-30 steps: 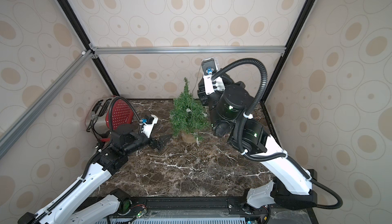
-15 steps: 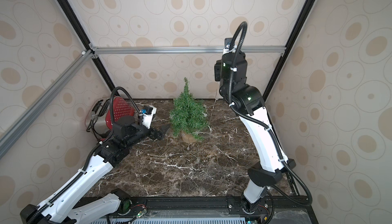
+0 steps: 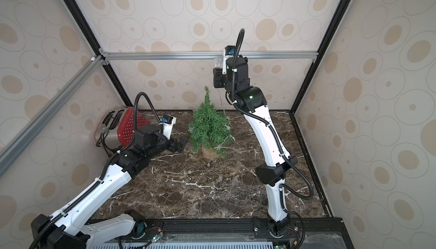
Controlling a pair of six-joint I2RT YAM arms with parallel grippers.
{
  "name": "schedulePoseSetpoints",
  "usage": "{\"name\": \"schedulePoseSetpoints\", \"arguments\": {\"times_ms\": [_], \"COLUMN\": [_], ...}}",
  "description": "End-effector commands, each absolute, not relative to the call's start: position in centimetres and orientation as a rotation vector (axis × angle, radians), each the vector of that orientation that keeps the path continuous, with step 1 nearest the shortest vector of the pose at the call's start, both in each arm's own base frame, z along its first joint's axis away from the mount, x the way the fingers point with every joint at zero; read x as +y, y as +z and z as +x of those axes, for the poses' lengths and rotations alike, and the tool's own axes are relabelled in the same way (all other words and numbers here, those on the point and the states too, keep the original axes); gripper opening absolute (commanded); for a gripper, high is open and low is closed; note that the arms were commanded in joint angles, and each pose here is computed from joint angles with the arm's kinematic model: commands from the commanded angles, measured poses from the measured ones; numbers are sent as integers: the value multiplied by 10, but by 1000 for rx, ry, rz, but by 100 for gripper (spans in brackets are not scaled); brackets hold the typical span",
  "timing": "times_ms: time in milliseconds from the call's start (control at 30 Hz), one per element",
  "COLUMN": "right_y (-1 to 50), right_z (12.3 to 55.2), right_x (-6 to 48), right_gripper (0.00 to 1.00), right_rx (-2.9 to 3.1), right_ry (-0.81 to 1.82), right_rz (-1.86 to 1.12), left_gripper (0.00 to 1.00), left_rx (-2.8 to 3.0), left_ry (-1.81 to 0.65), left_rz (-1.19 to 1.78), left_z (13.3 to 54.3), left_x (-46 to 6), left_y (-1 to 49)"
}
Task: Wrap string light around the christmas tree
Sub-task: Wrap the light string around the Christmas tree.
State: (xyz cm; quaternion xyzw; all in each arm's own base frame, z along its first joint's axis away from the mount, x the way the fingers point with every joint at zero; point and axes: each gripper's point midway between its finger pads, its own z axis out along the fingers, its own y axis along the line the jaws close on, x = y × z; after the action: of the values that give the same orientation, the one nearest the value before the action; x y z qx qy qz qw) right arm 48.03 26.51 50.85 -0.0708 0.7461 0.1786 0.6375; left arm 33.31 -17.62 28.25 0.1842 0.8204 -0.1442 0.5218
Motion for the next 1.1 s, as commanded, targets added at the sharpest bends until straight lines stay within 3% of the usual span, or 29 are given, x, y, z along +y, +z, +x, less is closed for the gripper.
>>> {"name": "schedulePoseSetpoints", "arguments": {"times_ms": [0, 400, 633, 833, 1067], "right_y": [510, 489, 471, 505, 524], "right_z": [457, 401, 407, 407, 400], "right_x": [323, 377, 370, 354, 371], "right_gripper": [2, 4, 5, 6, 8], "right_rx": [1679, 1746, 1799, 1709, 1643], "right_ry": [589, 590, 476, 458, 617], "right_rz": [-290, -477, -450, -369, -366], "left_gripper": [99, 99, 99, 99, 99], "left_rx": [1977, 2030, 2025, 1993, 1975], "left_ry": [-355, -404, -488, -644, -749], "left_rz": [396, 364, 368, 424, 429], "left_z": [336, 342, 346, 345, 348], "left_x": [-174, -180, -194, -219, -236], "left_y": [290, 268, 269, 274, 270]}}
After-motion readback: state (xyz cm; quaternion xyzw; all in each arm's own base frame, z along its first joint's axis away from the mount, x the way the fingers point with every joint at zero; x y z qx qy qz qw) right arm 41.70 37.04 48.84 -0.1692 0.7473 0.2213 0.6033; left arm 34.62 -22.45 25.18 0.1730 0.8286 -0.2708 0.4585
